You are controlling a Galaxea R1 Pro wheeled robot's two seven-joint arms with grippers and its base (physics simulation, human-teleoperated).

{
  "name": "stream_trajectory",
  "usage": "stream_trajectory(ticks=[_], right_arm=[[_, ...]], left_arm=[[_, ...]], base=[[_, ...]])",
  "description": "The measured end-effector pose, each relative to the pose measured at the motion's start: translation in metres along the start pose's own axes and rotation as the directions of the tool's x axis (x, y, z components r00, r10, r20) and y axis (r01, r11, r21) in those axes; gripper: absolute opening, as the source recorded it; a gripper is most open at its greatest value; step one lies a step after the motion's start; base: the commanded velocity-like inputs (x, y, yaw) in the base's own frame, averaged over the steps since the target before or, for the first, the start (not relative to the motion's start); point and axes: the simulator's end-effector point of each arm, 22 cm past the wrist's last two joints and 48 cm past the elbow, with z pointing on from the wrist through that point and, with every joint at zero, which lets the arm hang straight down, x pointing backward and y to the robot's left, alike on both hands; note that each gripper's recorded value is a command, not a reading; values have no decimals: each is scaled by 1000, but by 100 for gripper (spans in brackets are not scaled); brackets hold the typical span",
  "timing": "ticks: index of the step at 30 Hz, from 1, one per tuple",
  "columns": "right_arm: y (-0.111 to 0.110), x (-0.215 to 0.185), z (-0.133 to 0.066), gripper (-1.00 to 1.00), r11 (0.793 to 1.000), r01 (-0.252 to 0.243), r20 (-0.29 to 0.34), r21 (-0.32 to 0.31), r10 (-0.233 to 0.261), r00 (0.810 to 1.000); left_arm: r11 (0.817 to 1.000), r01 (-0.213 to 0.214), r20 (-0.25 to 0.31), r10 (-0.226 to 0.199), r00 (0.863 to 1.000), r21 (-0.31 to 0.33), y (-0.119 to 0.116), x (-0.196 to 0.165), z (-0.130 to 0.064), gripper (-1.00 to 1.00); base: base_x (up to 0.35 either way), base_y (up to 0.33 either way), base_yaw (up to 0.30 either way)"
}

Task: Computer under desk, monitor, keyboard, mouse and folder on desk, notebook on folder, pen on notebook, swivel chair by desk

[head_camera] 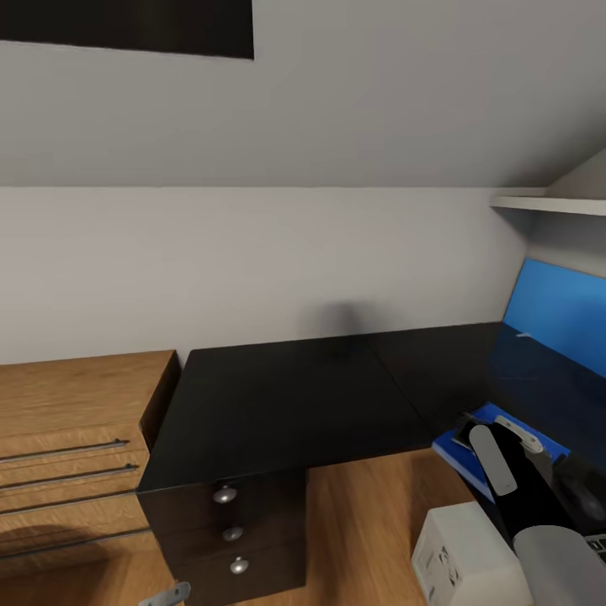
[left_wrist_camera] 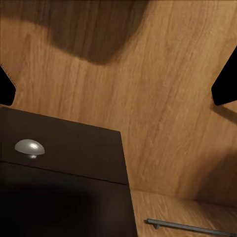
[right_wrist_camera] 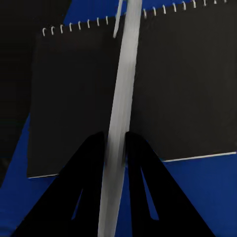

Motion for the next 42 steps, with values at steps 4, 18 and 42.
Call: stream_trajectory(ticks=[4, 18, 42], right_arm=[[-1, -1, 1, -100, 1000, 1, 2, 2, -1, 1000], [-5, -5, 2, -100, 1000, 2, 7, 8, -2, 1000], [-1, -7, -1, 100, 1000, -1, 14, -3, 1, 1000]], left_arm=[[1000, 0, -1, 0, 1000, 0, 0, 0, 0, 100], [1000, 1, -2, -1, 1000, -1, 0, 1, 0, 100], [1000, -8, -19, 7, 1000, -9, 4, 10, 2, 100]], base=[[116, -13, 0], [8, -1, 0], [-1, 0, 0]])
